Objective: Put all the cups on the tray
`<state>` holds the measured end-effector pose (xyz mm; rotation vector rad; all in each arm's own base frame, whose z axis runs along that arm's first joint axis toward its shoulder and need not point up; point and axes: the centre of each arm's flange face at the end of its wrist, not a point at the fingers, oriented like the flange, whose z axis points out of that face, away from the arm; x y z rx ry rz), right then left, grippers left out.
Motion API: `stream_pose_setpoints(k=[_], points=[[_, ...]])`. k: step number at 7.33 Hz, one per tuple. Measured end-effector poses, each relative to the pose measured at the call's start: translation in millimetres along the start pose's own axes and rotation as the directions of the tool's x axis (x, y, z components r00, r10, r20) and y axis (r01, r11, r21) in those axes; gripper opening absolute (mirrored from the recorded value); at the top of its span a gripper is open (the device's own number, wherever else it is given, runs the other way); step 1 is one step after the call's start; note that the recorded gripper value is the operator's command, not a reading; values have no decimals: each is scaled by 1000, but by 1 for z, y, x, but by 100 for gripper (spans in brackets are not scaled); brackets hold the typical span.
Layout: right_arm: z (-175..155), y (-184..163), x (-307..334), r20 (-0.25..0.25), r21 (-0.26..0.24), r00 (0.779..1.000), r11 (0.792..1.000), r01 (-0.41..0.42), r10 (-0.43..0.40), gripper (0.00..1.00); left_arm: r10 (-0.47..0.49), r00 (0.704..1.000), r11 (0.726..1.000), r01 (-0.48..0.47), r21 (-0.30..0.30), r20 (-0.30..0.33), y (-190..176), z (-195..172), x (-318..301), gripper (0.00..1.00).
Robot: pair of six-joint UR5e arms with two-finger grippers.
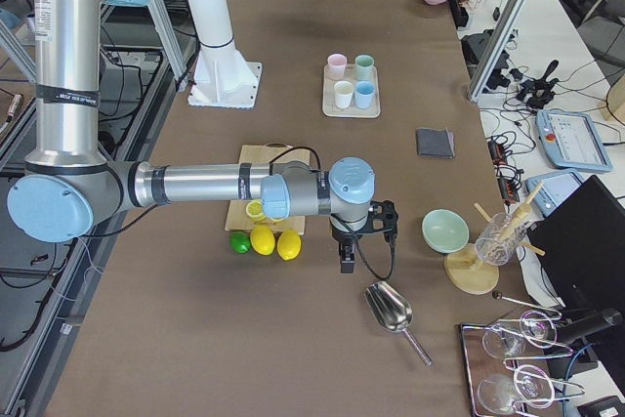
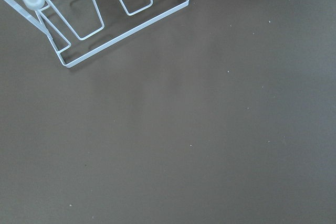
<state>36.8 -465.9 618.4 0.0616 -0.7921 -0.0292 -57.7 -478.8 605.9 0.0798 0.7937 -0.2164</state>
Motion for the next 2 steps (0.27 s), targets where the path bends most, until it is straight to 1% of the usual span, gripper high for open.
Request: stream_pose_setpoints(k=[2], points=[[1,1,0,3,-2,1000,1000,-1,1,100,0,1000,1000,0,0,0,0,0,0,98]])
